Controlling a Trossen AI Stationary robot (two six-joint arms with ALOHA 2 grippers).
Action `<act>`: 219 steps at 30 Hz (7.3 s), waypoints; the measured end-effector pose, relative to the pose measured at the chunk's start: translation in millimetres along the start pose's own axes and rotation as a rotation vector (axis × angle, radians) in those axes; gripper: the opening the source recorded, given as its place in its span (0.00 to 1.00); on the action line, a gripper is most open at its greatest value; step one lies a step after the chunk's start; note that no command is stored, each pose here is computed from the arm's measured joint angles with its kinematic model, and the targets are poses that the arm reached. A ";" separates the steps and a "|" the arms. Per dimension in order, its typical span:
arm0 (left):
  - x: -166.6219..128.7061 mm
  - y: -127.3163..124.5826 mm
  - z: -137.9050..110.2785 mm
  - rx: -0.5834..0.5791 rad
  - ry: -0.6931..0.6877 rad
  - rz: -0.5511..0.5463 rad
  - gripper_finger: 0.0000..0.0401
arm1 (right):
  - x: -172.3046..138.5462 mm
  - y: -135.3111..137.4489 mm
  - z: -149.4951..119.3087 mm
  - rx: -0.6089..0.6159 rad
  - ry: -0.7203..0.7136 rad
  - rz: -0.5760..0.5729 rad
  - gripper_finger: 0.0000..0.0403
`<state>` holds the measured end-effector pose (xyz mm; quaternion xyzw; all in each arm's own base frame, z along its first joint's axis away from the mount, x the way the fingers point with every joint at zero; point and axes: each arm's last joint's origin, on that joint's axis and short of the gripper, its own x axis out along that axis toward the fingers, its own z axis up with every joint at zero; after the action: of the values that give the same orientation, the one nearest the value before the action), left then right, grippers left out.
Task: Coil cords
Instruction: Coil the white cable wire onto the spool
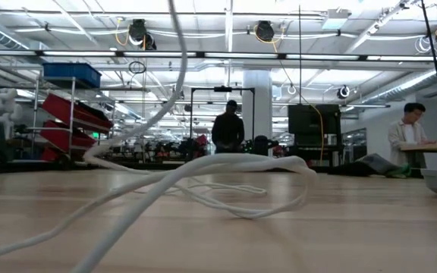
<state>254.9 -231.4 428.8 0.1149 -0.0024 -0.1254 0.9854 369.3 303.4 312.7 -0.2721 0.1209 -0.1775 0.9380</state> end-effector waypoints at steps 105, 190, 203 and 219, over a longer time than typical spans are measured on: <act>-18.5 -19.3 -6.4 -0.020 0.117 -0.094 0.00 | -30.3 19.3 -15.7 -0.091 0.060 0.075 0.10; -19.2 -22.4 -7.6 -0.014 0.125 -0.103 0.00 | -70.2 -33.8 -9.8 0.157 0.243 0.455 0.29; -19.2 -22.4 -7.6 -0.014 0.125 -0.103 0.00 | -92.2 -40.8 -2.9 0.153 0.184 0.394 0.37; -19.1 -22.5 -7.7 -0.013 0.125 -0.103 0.00 | -92.7 -54.6 13.0 0.147 0.091 0.439 0.24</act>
<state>231.1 -246.1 416.6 0.1159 0.0661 -0.1684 0.9766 274.8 303.4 365.7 -0.1619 0.2058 0.0102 0.9651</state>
